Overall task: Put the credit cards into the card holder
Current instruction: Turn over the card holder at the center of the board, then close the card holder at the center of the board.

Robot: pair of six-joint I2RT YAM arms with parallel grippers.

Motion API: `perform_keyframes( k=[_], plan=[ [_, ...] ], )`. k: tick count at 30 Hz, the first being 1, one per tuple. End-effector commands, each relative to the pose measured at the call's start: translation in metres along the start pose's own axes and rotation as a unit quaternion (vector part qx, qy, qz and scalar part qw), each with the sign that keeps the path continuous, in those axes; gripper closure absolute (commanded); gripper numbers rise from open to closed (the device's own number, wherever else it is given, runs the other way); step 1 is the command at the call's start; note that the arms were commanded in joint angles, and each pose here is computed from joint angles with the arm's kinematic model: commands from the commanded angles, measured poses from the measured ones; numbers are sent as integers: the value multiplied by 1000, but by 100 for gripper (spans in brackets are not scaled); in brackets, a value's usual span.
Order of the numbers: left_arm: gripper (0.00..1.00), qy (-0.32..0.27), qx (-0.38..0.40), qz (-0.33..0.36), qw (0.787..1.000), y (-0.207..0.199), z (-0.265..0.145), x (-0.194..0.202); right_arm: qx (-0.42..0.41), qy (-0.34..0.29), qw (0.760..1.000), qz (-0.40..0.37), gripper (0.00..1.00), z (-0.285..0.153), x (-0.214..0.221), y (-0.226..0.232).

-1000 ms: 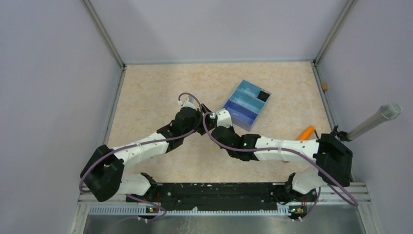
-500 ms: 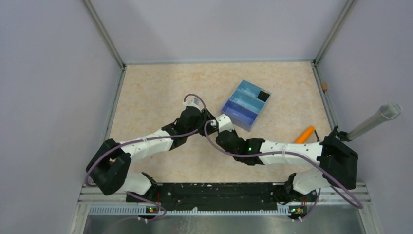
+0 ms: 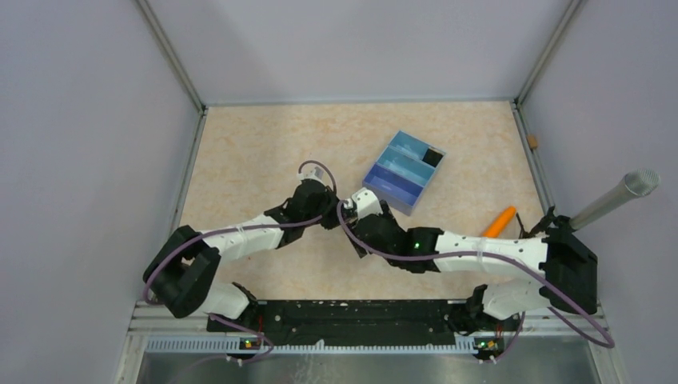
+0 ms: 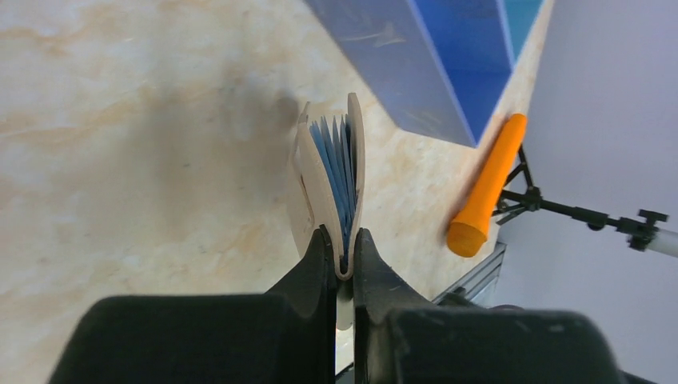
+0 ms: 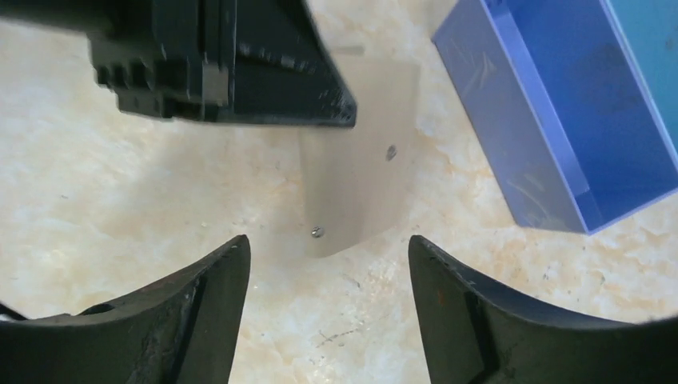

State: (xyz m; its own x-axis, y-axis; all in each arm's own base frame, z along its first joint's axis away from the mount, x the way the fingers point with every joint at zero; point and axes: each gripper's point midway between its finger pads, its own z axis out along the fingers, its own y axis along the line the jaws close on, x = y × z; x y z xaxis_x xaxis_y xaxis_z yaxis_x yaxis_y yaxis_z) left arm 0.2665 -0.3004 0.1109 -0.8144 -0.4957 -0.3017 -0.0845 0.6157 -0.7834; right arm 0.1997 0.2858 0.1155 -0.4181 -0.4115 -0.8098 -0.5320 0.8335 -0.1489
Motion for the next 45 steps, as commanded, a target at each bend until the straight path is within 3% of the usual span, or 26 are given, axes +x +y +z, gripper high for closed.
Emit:
perform_keyframes(
  k=[1, 6, 11, 15, 19, 25, 35, 45],
  plan=[
    [100, 14, 59, 36, 998, -3, -13, 1, -41, 2, 998, 50, 29, -22, -36, 7],
    [100, 84, 158, 75, 981, 11, -34, 29, -83, 57, 988, 119, 27, -19, -26, 3],
    [100, 136, 141, 84, 977, 42, -43, 46, -107, 67, 977, 174, 26, -16, -18, 6],
    [79, 121, 77, 86, 986, 73, -43, 40, -87, 93, 970, 205, 25, -6, 1, -1],
    [48, 93, 0, 110, 990, 98, -42, 28, -85, 126, 959, 240, 29, 7, 26, -9],
    [31, 86, -57, 109, 989, 120, -48, 26, -134, 128, 941, 282, 38, 19, 37, -12],
    [32, 78, -46, 5, 996, 128, -49, 42, -190, 109, 926, 307, 53, 42, 18, -12],
    [37, 76, -137, 20, 988, 158, -57, 42, -188, 127, 929, 291, 67, 62, 25, -7]
  ],
)
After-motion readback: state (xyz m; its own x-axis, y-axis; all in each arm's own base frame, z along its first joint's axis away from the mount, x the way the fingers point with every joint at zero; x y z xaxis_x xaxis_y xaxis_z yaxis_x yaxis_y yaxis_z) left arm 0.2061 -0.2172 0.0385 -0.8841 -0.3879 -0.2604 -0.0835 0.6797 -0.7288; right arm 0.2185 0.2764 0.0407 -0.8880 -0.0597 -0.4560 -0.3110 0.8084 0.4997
